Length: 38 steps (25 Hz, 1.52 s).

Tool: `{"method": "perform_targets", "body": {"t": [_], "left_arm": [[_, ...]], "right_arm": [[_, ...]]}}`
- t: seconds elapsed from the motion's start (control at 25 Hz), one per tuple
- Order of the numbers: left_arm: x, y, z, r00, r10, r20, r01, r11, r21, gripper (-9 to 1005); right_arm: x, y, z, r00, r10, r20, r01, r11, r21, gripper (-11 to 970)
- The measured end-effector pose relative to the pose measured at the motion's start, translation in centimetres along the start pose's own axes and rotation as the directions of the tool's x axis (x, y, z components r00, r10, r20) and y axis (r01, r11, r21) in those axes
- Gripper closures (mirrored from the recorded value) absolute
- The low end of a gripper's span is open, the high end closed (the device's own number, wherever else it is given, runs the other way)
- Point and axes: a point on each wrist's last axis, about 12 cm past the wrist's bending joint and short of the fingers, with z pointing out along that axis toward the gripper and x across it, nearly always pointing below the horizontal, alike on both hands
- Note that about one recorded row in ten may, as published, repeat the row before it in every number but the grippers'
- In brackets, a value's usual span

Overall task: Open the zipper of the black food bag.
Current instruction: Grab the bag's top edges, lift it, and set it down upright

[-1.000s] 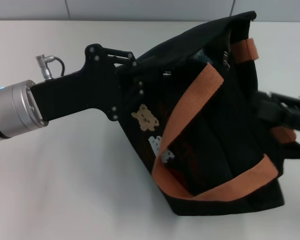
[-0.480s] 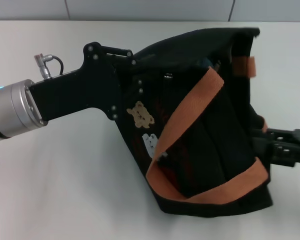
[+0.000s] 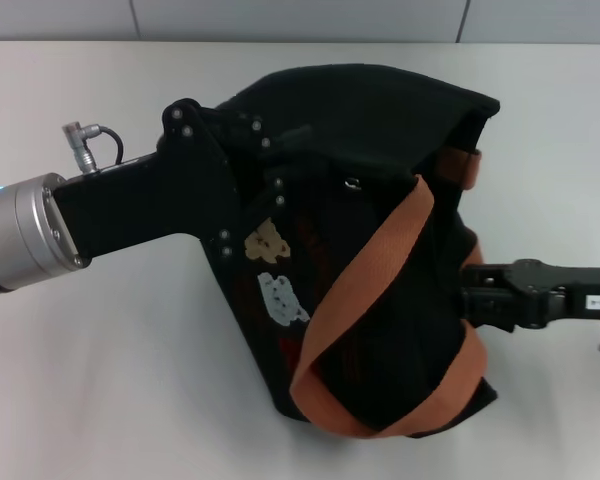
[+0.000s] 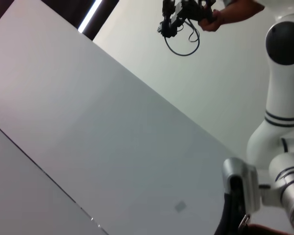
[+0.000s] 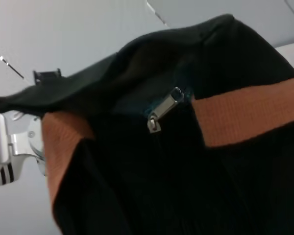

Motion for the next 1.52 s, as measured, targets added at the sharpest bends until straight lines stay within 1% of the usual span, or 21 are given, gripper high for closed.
{"method": "perform_targets", "body": {"t": [0.12, 0.24, 0.28, 0.32, 0.44, 0.52, 0.6, 0.64, 0.76, 0.8, 1.0, 1.12, 1.36, 1.48, 1.52], "left_arm": [[0.0, -0.1, 0.1, 1.0, 0.005, 0.005, -0.005, 1.0, 0.004, 893], [-0.1, -0.1, 0.1, 1.0, 0.009, 0.008, -0.009, 1.0, 0.008, 893], [-0.1, -0.1, 0.1, 1.0, 0.009, 0.008, -0.009, 1.0, 0.008, 893], [-0.1, -0.2, 0.0, 1.0, 0.007, 0.007, -0.007, 1.0, 0.009, 893], [-0.1, -0.4, 0.1, 1.0, 0.002, 0.011, -0.002, 1.0, 0.016, 893], [-0.2, -0.7, 0.2, 1.0, -0.004, 0.016, 0.004, 1.0, 0.028, 893], [-0.2, -0.7, 0.2, 1.0, -0.006, 0.017, 0.005, 1.0, 0.031, 893], [-0.2, -1.0, 0.4, 1.0, -0.013, 0.019, 0.012, 0.999, 0.05, 893], [-0.1, -1.3, 0.6, 1.0, -0.02, 0.017, 0.019, 0.998, 0.064, 893], [-0.1, -1.3, 0.6, 1.0, -0.02, 0.017, 0.019, 0.998, 0.064, 893], [0.0, -1.5, 1.0, 0.999, -0.031, 0.02, 0.029, 0.996, 0.085, 893], [0.1, -1.7, 1.1, 0.999, -0.035, 0.015, 0.033, 0.995, 0.099, 895], [0.1, -1.8, 1.1, 0.999, -0.036, 0.014, 0.035, 0.994, 0.1, 896], [0.0, -1.8, 1.1, 0.999, -0.036, 0.018, 0.034, 0.994, 0.102, 896], [0.0, -1.8, 1.1, 0.999, -0.035, 0.019, 0.033, 0.994, 0.103, 896]], "right_arm": [[-1.0, -0.4, 1.3, 0.999, -0.029, -0.022, 0.03, 0.999, 0.015, 398], [-1.4, -0.5, 1.8, 0.998, -0.053, -0.021, 0.053, 0.998, 0.018, 397], [-1.5, -0.5, 2.0, 0.997, -0.07, -0.014, 0.07, 0.997, 0.016, 397], [-1.6, -0.5, 2.2, 0.993, -0.114, 0.014, 0.114, 0.993, 0.01, 397], [-1.4, -0.4, 2.2, 0.989, -0.141, 0.041, 0.141, 0.99, 0.003, 396], [-0.6, -0.1, 1.6, 0.988, -0.138, 0.065, 0.139, 0.99, -0.015, 395], [-0.3, 0.1, 1.3, 0.988, -0.133, 0.077, 0.135, 0.991, -0.021, 395], [0.0, 0.2, 0.9, 0.987, -0.127, 0.098, 0.13, 0.991, -0.028, 394], [0.5, 0.7, -0.4, 0.978, -0.12, 0.172, 0.128, 0.991, -0.036, 393], [0.7, 0.9, -1.3, 0.969, -0.121, 0.215, 0.132, 0.991, -0.037, 393], [0.9, 1.4, -2.3, 0.955, -0.119, 0.272, 0.138, 0.989, -0.052, 392], [0.9, 1.8, -3.2, 0.936, -0.122, 0.33, 0.151, 0.987, -0.064, 391], [0.6, 2.0, -3.4, 0.918, -0.124, 0.377, 0.16, 0.985, -0.065, 390], [0.1, 2.0, -3.1, 0.912, -0.118, 0.393, 0.161, 0.984, -0.078, 390], [-0.2, 2.0, -2.6, 0.912, -0.104, 0.397, 0.154, 0.984, -0.094, 390]]}}
